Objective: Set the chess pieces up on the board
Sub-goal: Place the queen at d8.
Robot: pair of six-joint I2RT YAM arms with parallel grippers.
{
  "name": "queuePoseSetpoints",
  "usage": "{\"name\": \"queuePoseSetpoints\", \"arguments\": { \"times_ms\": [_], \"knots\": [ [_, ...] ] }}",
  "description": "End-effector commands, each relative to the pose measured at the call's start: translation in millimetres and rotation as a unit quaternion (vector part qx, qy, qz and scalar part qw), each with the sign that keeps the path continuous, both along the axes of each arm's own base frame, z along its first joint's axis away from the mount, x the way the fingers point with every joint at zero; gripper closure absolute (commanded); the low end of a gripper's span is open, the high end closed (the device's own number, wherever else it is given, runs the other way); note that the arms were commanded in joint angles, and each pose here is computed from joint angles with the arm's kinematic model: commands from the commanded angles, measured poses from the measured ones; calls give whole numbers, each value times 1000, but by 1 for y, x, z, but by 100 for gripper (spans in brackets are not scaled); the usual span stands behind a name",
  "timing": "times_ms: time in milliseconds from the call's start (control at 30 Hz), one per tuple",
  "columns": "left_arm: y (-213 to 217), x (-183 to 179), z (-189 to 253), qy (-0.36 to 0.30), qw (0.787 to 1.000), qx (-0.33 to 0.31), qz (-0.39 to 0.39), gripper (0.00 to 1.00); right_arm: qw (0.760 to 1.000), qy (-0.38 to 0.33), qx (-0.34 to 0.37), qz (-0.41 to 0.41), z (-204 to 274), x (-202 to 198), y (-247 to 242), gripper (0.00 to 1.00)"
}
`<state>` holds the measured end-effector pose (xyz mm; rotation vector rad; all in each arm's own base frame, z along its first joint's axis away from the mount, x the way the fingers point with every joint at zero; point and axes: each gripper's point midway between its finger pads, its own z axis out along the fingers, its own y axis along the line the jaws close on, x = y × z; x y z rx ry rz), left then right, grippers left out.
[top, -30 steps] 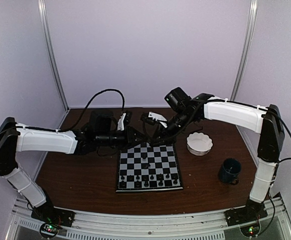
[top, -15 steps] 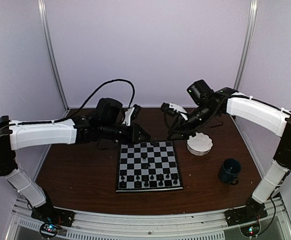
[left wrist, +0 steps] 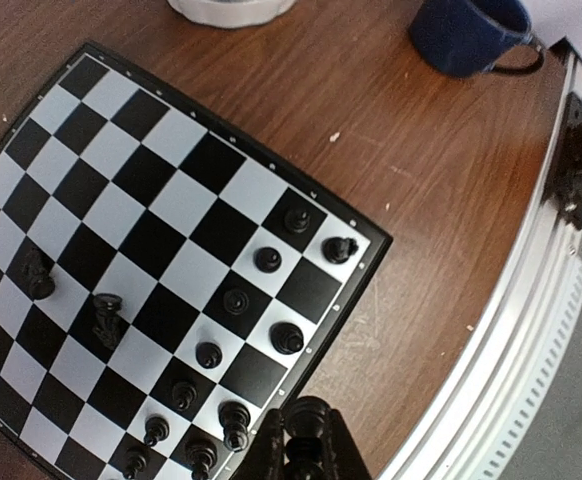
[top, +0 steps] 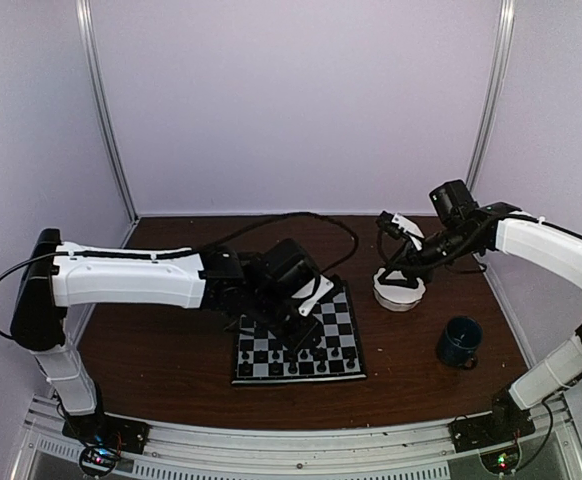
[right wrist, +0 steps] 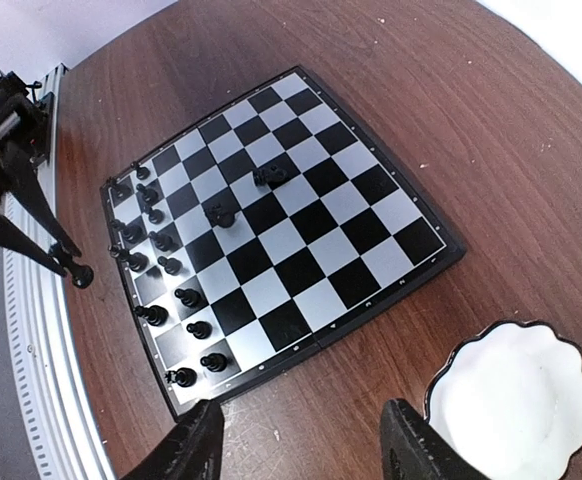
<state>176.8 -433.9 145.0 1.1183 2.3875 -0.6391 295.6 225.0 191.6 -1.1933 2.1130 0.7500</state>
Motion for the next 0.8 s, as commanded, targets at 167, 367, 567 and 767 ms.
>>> {"name": "queuePoseSetpoints", "arguments": {
  "times_ms": [167,367,567,767],
  "knots": [
    [-6,5,-22,-35,997,66,-21,92,1000,-21,5,-1,1,12,3,43],
    [-3,6,-37,-33,995,88,-24,91,1000,-16,4,3,-4,11,4,43],
    [-5,6,-45,-30,995,95,-25,92,1000,-12,4,5,-6,11,4,43],
    [-3,6,-54,-26,994,103,-25,91,1000,-10,4,7,-7,11,5,43]
  ]
}}
